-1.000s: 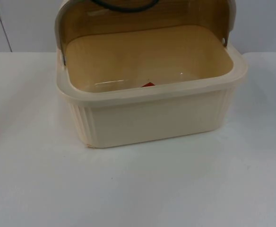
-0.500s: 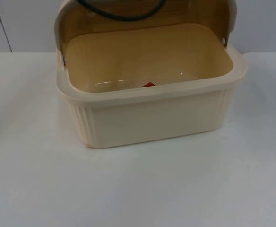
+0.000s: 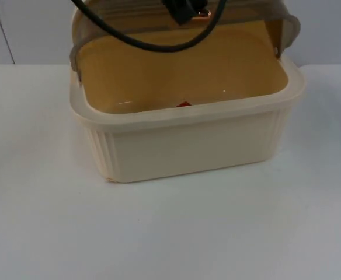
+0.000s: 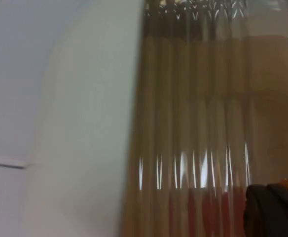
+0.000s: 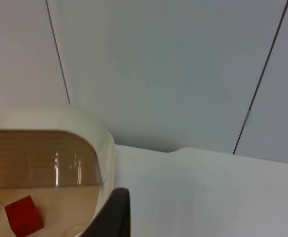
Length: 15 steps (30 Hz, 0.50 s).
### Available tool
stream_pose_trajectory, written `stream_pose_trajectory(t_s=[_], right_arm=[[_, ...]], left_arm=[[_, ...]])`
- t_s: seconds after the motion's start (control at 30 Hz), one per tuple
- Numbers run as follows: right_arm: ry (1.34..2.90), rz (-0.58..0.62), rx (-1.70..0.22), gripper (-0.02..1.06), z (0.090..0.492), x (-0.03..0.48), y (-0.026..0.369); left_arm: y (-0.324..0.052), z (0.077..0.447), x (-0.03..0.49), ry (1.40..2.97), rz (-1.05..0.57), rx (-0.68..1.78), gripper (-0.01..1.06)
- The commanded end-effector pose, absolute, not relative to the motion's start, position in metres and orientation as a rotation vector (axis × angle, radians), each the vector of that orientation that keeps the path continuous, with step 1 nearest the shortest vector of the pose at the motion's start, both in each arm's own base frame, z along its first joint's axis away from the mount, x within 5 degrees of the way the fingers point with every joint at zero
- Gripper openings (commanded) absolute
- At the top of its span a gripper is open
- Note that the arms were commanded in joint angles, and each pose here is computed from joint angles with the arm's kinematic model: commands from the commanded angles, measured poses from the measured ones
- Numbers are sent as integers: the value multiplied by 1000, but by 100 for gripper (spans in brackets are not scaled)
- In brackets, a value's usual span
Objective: Open the box lid with the left hand, place the block into the box with the right hand, then close the box lid with the left hand.
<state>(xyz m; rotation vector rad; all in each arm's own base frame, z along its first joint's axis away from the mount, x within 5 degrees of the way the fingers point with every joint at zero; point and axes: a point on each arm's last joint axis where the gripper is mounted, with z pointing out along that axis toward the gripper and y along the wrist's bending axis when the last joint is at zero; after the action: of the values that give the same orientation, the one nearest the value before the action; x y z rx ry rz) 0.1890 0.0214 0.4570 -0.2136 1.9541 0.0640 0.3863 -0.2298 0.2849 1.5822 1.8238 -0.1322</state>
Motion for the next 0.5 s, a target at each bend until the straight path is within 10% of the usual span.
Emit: stream_pose_trajectory(t_s=[0.0, 0.47], right_arm=[[1947, 68, -207, 105, 458, 187, 21], [1924, 72, -206, 105, 462, 176, 20]], left_arm=[[-233, 273, 376, 1854, -135, 1637, 0], [-240, 233, 315, 1815, -69, 1573, 0]])
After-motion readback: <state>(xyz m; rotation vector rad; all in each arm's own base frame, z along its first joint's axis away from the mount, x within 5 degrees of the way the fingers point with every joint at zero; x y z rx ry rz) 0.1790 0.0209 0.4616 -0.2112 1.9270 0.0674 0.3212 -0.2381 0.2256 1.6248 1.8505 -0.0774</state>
